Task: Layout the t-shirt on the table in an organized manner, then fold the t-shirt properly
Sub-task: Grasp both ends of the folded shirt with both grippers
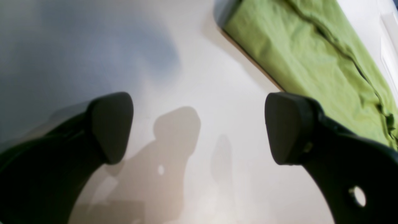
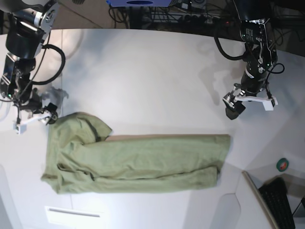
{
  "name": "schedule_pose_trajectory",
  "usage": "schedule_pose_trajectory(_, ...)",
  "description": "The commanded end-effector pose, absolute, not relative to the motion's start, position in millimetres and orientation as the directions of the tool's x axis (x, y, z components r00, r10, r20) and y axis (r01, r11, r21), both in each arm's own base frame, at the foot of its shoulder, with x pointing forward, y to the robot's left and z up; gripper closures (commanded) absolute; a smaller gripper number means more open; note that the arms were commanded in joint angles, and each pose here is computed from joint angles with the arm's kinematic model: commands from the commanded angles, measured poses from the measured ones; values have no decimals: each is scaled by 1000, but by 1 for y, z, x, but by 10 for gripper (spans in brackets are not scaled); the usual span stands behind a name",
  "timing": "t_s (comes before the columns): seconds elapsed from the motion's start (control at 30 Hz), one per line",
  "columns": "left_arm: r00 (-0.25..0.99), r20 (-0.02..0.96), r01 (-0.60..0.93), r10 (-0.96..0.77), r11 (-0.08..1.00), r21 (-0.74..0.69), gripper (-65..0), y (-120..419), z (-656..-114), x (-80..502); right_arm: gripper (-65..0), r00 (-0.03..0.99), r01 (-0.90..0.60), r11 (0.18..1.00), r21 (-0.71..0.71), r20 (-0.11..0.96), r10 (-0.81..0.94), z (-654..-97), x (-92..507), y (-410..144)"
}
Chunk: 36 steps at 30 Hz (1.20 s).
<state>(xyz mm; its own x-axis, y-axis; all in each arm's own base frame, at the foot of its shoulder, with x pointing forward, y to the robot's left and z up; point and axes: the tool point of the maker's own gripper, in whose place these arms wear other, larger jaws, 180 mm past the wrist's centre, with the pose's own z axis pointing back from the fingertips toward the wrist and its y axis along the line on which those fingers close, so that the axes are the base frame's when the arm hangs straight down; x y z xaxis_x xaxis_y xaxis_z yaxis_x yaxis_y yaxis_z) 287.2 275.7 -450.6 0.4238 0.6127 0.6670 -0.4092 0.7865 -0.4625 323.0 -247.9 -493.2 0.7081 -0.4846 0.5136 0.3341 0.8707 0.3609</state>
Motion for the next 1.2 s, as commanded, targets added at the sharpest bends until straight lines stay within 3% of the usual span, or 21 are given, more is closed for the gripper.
schedule_pose_trajectory(0.0, 390, 694, -369, 605, 794, -484, -638, 277, -437, 299, -422, 682, 324, 872, 367, 548, -484, -482, 334, -254)
schedule_pose_trajectory(0.2, 395, 667, -341, 632, 775, -532, -638, 269, -445, 323, -432, 696, 308, 859, 410, 518, -497, -487, 331, -233)
schedule_pose_trajectory(0.37, 394, 636, -362, 663, 748, -556, -638, 272, -452, 350, -438, 686, 261, 789, 556, 468, -556, -480, 321, -213)
schedule_pose_trajectory(0.63, 388, 557, -392, 734, 678, -622, -638, 260, -456, 399, -438, 672, 244, 799, 549, 499, -548, -472, 311, -214)
schedule_pose_trajectory(0.8, 461, 576, -374, 675, 737, -563, -638, 249, -459, 416, -440, 664, 240, 798, 553, 507, -550, -469, 318, -214)
schedule_pose_trajectory(0.97, 474, 552, -382, 686, 725, -573, -625, 238, -465, 417, -440, 673, 266, 768, 582, 459, -580, -479, 328, -209)
schedule_pose_trajectory(1.03, 475, 551, -382, 686, 725, -573, -535, 238, -466, 417, -440, 664, 284, 747, 601, 438, -606, -486, 334, -205)
schedule_pose_trajectory(1.17, 478, 549, -382, 685, 726, -573, -229, 237, -466, 417, -440, 630, 310, 722, 619, 436, -643, -493, 340, -204)
